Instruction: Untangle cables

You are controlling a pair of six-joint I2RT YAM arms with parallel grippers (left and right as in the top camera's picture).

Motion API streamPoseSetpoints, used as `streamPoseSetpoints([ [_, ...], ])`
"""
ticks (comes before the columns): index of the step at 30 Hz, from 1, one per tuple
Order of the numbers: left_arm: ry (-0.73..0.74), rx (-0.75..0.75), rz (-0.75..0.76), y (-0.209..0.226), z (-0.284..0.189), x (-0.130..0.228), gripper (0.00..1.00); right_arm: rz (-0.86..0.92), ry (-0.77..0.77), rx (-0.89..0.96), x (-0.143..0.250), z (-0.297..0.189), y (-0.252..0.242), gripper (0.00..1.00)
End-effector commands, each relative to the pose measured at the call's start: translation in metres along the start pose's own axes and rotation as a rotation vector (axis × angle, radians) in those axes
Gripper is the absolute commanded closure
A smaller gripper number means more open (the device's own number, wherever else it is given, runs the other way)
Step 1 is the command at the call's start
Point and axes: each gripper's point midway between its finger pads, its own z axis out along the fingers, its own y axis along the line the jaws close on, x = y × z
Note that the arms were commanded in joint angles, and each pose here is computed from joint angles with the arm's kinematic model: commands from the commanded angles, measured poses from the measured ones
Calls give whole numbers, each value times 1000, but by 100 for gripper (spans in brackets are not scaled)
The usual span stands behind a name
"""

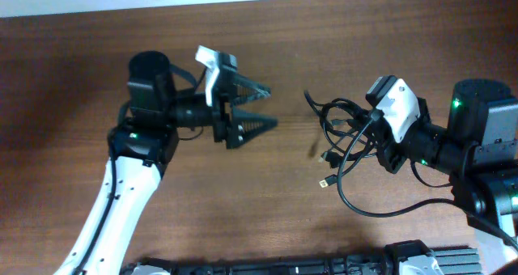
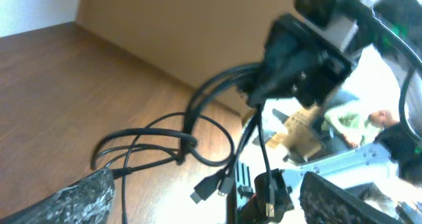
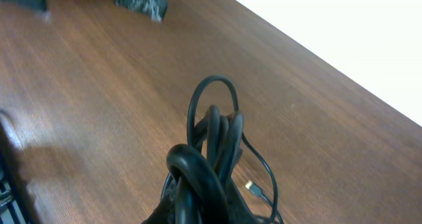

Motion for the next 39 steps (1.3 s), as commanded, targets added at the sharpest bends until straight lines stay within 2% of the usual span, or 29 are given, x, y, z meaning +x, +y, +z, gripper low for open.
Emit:
streamPoseSetpoints([
  [1, 23, 38, 419, -14, 10, 6, 2, -13, -44, -35, -10, -4, 7, 96],
  [7, 42, 20, 874, -9, 14, 12, 1, -20, -129, -192, -24, -8, 34, 96],
  [10, 42, 23, 963, -10, 14, 12, 1, -40, -176, -271, -31, -12, 47, 96],
  [14, 40, 28, 965, -10, 14, 12, 2, -41, -204, -321, -36, -16, 55, 96],
  [15, 37, 34, 965, -12, 14, 12, 9, -41, -209, -331, -36, -17, 57, 96],
  [16, 36, 39, 964, -12, 15, 13, 28, -42, -211, -333, -37, -17, 57, 96],
  [18, 38, 48, 955, -14, 17, 14, 81, -41, -211, -333, -37, -17, 57, 96],
  [19, 41, 58, 946, -16, 18, 16, 93, -41, -211, -333, -37, -17, 57, 96],
  [20, 45, 66, 936, -18, 20, 19, 100, -41, -211, -333, -37, -17, 57, 96],
  [24, 70, 92, 881, -23, 26, 29, 100, -41, -210, -332, -37, -17, 57, 96],
  [26, 104, 40, 862, -13, 26, 32, 100, -41, -204, -321, -36, -16, 55, 96],
  [27, 132, -12, 841, -3, 25, 34, 100, -40, -198, -311, -35, -15, 54, 96],
  [30, 223, -293, 650, 44, 13, 33, 100, -31, -168, -268, -30, -12, 47, 96],
  [33, 233, -592, 390, 89, -15, 31, 100, -21, -138, -237, -24, -10, 42, 96],
  [36, 171, -914, 71, 129, -61, 36, 100, -22, -127, -215, -22, -9, 38, 96],
  [39, 131, -991, -110, 137, -80, 47, 100, -19, -124, -216, -22, -8, 37, 96],
])
